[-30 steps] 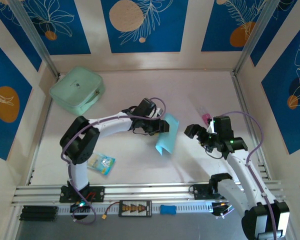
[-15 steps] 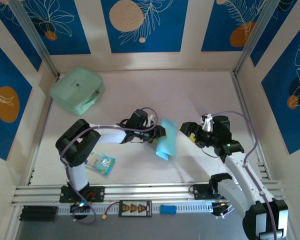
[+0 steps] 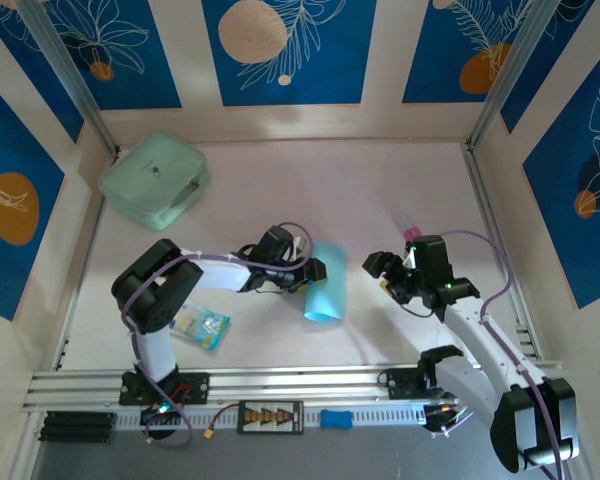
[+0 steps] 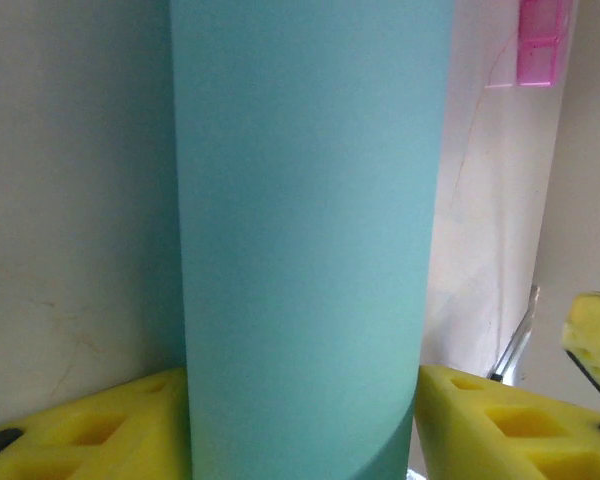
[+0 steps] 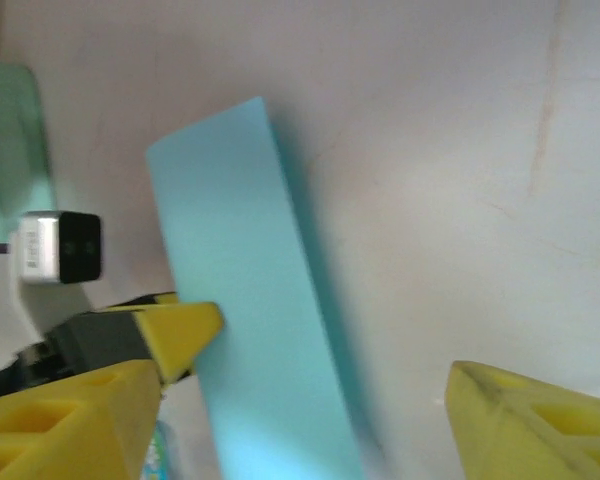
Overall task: Fold a paper plane with a square sheet of paper (pick it up from the middle)
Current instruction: First fold the square sheet of paper in half at the center of the table.
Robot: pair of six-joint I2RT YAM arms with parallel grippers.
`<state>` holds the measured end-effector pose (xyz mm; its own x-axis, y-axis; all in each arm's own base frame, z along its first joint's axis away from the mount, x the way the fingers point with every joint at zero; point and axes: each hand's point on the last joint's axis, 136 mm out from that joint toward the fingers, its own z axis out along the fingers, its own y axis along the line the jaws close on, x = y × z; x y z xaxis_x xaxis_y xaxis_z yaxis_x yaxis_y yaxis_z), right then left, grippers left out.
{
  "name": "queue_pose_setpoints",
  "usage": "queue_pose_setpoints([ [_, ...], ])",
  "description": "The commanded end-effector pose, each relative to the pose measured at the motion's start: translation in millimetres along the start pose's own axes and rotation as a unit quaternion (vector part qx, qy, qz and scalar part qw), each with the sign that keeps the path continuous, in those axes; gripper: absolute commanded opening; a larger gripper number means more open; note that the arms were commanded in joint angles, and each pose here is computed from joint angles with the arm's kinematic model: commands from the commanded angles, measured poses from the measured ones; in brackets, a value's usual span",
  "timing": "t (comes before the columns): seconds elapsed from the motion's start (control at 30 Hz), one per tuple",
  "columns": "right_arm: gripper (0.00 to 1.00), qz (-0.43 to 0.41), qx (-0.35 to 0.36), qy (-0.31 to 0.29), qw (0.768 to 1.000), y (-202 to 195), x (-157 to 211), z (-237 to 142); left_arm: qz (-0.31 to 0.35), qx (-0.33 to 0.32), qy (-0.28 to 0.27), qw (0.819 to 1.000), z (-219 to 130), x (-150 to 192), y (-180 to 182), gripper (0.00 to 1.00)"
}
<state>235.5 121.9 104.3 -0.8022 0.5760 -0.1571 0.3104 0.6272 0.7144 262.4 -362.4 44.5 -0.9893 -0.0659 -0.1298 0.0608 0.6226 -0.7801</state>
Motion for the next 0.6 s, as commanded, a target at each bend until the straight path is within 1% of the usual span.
queue_pose_setpoints([
  [0.0,0.69,-0.015,-0.062,0.017,0.998,23.5,8.7,1.3,0.040,-0.054,-0.001,0.998,-11.2,-0.6,14.7,0.61],
  [0.13,0.64,-0.035,-0.049,0.037,0.998,27.2,17.3,3.8,0.071,-0.076,0.006,0.995,-17.5,0.3,16.2,0.63],
  [0.27,0.63,-0.042,-0.044,0.054,0.997,30.0,25.7,9.6,0.085,-0.083,0.016,0.993,-16.8,1.1,17.0,0.60],
  [0.37,0.62,-0.042,-0.045,0.060,0.996,29.8,30.0,14.9,0.078,-0.089,0.017,0.993,-15.9,1.6,21.6,0.57],
  [0.57,0.61,-0.044,-0.047,0.065,0.996,30.8,35.0,18.8,0.062,-0.097,0.007,0.993,-14.4,-2.0,26.7,0.55],
])
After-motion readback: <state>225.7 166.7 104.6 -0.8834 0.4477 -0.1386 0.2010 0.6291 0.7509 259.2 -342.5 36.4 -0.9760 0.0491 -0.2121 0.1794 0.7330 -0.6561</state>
